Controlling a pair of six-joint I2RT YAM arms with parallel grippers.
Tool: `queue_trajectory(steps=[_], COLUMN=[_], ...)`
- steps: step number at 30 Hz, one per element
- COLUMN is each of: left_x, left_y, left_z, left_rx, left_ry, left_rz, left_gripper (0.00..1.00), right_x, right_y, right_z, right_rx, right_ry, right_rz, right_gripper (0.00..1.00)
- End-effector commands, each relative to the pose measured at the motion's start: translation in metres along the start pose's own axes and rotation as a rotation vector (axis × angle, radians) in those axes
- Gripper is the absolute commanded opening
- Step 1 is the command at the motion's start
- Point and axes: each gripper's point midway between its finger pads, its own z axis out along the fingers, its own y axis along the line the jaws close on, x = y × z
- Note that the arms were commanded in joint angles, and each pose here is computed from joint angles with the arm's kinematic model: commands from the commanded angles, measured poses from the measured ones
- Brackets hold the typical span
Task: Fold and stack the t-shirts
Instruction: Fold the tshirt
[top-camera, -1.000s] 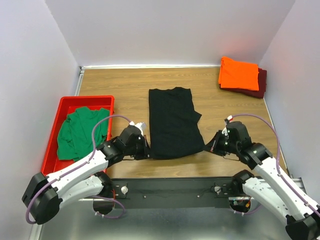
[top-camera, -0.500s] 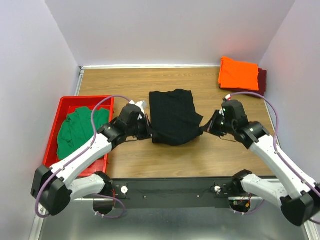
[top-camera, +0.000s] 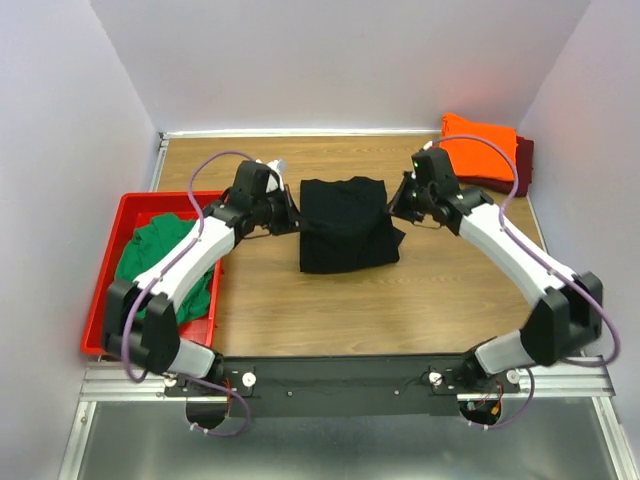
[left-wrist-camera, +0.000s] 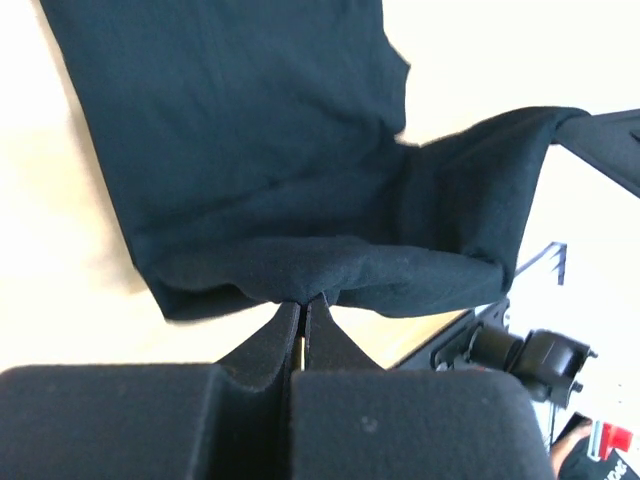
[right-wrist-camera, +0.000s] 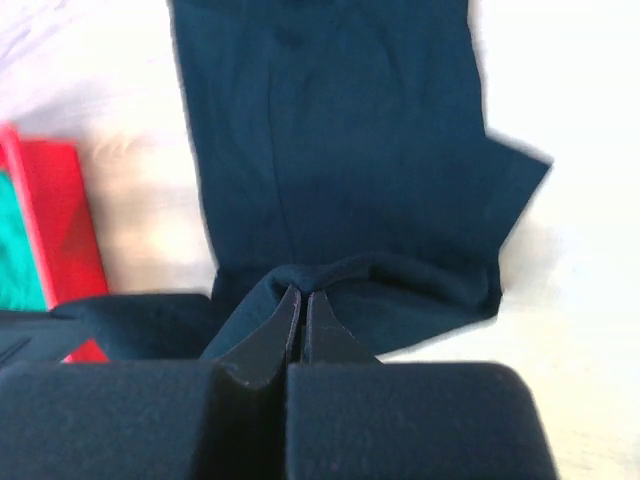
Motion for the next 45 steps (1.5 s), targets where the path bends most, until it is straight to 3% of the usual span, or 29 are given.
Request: queue_trajectory(steps=[1, 6, 11, 13, 14, 15, 16, 18, 20, 22, 27, 31, 37, 45], left_x=[-0.041, -0.105, -0.159, -0.179, -0.187, -0.192, -0.208, -0.221, -0.230, -0.235, -0.234, -0.222, -0.168, -0.090], left_y=[-0.002, 0.012, 0.048, 0.078, 0.086, 0.097, 0.099, 0.102, 0.106, 0.105, 0.113, 0.091, 0.083, 0.095], left_z=[0.024, 0.061, 0.128, 0.151, 0.155, 0.164, 0.160, 0.157, 0.148, 0.137, 0.120, 0.105, 0.132, 0.186], left_rx=[0.057, 0.063, 0.008, -0.039, -0.041, -0.033, -0.013, -0.011, -0.023, -0.021, -0.084, -0.105, -0.191, -0.294], left_ry=[-0.028, -0.081, -0.093, -0.112, -0.127, -0.138, -0.168, -0.200, -0.235, -0.263, -0.291, -0.306, -0.243, -0.083], left_rz=[0.028, -0.010, -0.015, -0.030, -0.034, -0.036, -0.026, -0.015, -0.012, -0.008, -0.024, -0.011, -0.032, -0.058], left_gripper=[0.00, 0.00, 0.00, 0.00, 0.01, 0.10, 0.21, 0.25, 0.36, 0.41, 0.42, 0.41, 0.15, 0.03], right_x=[-0.040, -0.080, -0.111, -0.122, -0.128, -0.138, -0.146, -0.160, -0.166, -0.167, -0.145, -0.110, -0.065, -0.032], right_y=[0.008, -0.003, -0.033, -0.042, -0.043, -0.040, -0.044, -0.039, -0.038, -0.041, -0.046, -0.038, -0.033, -0.056], right_z=[0.044, 0.104, 0.188, 0.208, 0.216, 0.228, 0.230, 0.228, 0.223, 0.211, 0.188, 0.178, 0.197, 0.209], right_rx=[-0.004, -0.003, 0.004, -0.005, -0.021, -0.047, -0.054, -0.078, -0.068, -0.046, 0.004, 0.044, 0.071, 0.141], right_ry=[-0.044, -0.034, 0.002, -0.003, -0.010, -0.021, -0.032, -0.059, -0.081, -0.091, -0.103, -0.097, -0.036, 0.019], right_rz=[-0.010, 0.035, 0.070, 0.054, 0.042, 0.025, 0.028, 0.007, -0.016, -0.015, -0.010, -0.064, -0.101, -0.087], right_gripper=[0.01, 0.00, 0.01, 0.12, 0.30, 0.41, 0.59, 0.67, 0.73, 0.73, 0.73, 0.68, 0.60, 0.55])
